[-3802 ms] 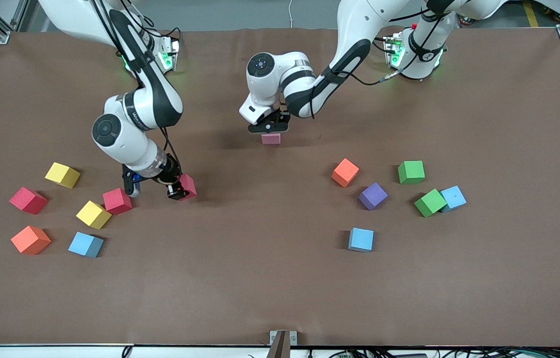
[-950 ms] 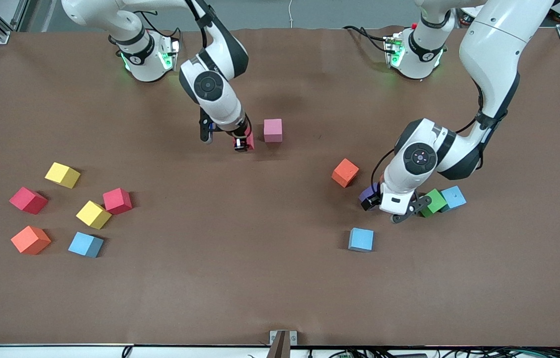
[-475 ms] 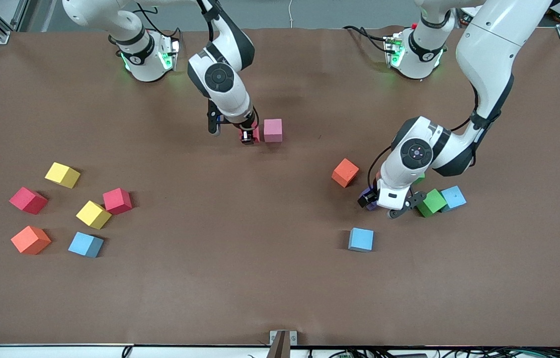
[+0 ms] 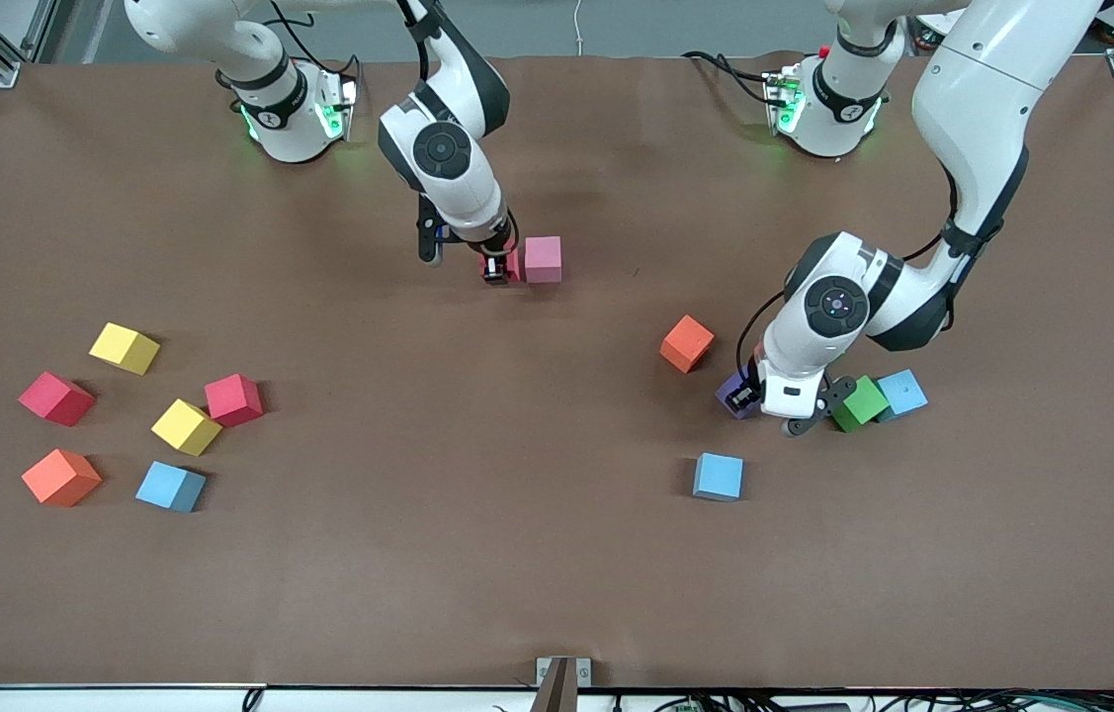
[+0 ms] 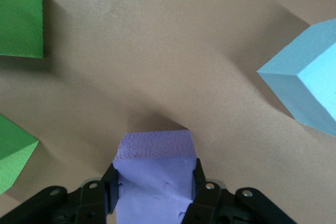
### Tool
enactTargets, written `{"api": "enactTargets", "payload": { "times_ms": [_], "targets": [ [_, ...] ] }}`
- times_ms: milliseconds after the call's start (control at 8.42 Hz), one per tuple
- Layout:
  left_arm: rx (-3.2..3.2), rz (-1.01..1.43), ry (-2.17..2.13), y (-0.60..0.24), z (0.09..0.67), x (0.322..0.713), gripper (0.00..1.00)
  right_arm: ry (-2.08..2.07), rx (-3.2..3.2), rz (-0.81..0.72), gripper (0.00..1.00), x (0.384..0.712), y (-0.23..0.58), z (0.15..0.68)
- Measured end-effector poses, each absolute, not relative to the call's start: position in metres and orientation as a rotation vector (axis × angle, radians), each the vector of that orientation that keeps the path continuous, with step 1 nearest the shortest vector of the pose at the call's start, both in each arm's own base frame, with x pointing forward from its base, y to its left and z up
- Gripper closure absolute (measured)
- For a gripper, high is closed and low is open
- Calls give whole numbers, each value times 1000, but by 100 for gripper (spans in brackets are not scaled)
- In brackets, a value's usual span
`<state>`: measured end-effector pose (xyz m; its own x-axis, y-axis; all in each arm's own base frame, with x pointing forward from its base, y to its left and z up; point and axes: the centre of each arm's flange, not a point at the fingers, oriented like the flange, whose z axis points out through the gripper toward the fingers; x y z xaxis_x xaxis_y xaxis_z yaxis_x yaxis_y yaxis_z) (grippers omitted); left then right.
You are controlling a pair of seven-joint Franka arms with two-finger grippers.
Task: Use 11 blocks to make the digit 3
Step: 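Place the purple cube beside the pink cube with the left gripper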
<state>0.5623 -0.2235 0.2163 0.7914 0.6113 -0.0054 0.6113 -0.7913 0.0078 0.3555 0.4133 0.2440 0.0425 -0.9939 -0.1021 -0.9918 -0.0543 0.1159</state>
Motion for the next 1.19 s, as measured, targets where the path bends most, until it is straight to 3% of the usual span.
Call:
{"api": "enactTargets", "payload": {
  "times_ms": [475, 1188],
  "targets": [
    [2884, 102, 1280, -248, 300, 563, 45, -2145, 2272, -227, 41, 349, 418, 230],
    [2691, 16, 1871, -354, 323, 473, 45, -2130, 2285, -217, 42, 343, 423, 220]
  ]
}}
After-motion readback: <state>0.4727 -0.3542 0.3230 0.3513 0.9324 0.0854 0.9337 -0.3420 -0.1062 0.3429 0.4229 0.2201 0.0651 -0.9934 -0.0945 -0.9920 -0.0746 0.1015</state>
